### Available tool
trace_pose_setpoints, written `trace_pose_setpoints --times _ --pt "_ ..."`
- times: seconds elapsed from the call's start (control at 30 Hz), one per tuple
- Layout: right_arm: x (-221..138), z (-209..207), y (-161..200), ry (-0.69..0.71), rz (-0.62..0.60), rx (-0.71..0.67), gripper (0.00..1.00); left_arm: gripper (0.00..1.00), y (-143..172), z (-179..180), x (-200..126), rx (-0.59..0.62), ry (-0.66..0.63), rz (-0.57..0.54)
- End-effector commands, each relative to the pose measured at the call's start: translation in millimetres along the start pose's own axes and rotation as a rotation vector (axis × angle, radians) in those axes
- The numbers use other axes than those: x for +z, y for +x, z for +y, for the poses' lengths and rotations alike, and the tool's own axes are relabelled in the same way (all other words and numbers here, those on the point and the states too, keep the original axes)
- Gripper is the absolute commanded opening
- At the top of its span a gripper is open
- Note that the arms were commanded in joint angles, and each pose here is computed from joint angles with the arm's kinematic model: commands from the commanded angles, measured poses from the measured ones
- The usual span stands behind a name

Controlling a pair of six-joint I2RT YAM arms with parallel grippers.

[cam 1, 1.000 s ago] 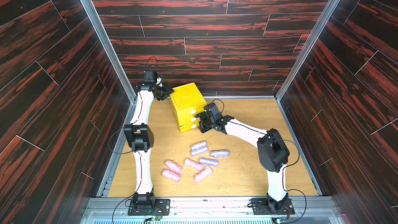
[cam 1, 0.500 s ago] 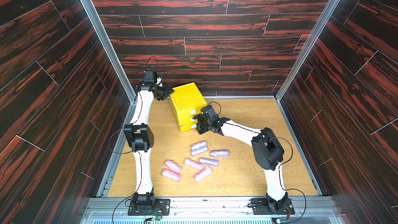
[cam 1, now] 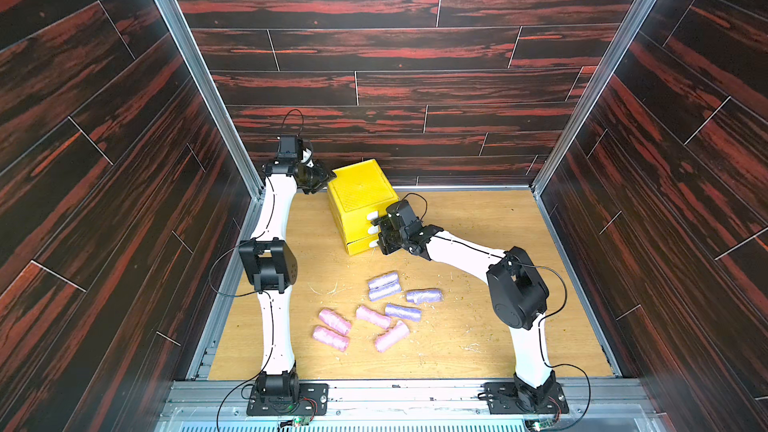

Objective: Sort the rolls of trash bags by color and place them into the drawer
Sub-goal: Open the drawer in the storage box.

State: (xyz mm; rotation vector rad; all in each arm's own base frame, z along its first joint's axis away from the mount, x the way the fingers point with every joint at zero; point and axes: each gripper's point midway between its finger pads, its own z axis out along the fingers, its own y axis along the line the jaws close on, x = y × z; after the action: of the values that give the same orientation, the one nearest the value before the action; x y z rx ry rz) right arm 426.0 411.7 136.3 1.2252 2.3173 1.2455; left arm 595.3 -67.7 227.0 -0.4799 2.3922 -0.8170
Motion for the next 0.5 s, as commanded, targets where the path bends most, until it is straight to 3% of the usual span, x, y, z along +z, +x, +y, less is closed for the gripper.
trace_pose_setpoints --times 0.0,0.47 --pt "11.3 5.1 1.5 0.003 0.004 -0.004 0.72 0.48 72.9 22.0 40.1 -0.058 -0.078 0.252" --pt "23.6 -26.2 -4.6 0.105 -0.013 -0.017 0.72 0.48 72.3 20.2 38.7 -0.056 -0.074 0.250"
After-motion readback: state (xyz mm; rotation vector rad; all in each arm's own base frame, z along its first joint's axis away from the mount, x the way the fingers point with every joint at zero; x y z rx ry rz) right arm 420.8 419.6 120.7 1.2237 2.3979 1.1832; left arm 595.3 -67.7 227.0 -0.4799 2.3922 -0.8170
